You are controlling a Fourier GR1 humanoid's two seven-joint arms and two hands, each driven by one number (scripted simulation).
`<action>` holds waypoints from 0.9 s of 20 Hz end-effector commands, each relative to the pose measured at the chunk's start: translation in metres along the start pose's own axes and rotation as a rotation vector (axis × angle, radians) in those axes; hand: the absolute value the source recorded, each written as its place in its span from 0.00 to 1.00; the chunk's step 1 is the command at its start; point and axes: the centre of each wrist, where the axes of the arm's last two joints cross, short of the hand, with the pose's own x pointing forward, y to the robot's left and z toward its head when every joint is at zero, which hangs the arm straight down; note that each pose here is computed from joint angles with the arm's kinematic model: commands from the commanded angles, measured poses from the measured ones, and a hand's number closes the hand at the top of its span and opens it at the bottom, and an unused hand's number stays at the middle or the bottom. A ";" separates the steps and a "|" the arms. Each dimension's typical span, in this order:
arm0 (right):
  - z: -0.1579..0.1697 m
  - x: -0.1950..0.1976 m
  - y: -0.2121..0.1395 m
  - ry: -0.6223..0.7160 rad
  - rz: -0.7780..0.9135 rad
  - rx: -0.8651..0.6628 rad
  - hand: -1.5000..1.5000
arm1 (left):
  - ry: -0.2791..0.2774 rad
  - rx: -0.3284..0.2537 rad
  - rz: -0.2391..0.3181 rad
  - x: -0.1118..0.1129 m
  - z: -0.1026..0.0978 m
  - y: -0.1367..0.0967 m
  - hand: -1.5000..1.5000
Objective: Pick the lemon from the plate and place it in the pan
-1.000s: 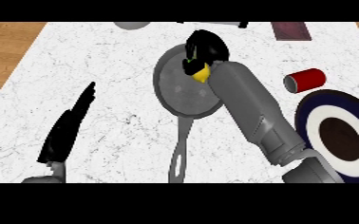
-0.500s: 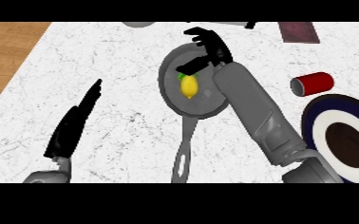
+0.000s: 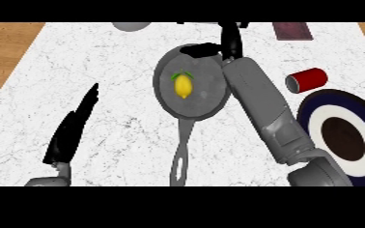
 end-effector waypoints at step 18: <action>-0.004 -0.103 -0.218 -0.087 -0.038 -0.151 0.00 | 0.039 0.065 0.005 -0.014 0.018 0.016 0.50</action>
